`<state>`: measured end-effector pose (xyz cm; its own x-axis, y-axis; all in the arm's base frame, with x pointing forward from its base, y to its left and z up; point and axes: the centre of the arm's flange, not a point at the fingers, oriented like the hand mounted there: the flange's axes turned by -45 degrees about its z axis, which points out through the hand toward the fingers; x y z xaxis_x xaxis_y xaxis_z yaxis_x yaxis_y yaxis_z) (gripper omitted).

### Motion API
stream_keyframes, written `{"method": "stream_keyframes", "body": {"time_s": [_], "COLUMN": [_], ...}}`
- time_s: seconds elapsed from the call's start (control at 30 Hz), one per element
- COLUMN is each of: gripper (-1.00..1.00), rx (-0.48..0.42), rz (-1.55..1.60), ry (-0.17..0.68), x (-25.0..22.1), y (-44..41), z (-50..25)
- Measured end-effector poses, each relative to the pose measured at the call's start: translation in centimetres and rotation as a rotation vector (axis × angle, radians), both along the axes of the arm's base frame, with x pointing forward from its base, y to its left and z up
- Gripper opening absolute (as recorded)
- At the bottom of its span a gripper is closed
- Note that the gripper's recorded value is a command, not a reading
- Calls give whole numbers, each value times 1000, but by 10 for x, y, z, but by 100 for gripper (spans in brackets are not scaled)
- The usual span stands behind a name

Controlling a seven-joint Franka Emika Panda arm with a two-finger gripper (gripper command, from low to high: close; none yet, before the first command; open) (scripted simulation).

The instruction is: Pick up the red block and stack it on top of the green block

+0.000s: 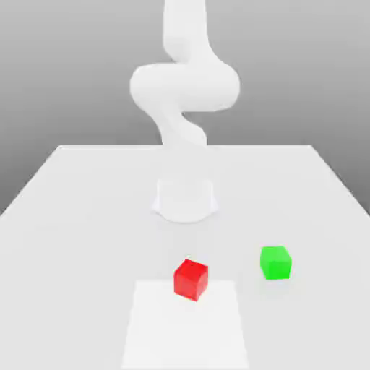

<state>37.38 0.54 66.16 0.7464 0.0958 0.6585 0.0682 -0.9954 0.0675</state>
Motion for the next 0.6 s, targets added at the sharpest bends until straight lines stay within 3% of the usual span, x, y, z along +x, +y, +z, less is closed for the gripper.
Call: {"method": "stream_keyframes", "body": {"time_s": [0.3,0.6], "gripper": [0,0], "rx": [-227,-335], "rz": [324,693], "ry": [285,541], "x": [47,8], "y": [9,8], "z": [-193,-369]}}
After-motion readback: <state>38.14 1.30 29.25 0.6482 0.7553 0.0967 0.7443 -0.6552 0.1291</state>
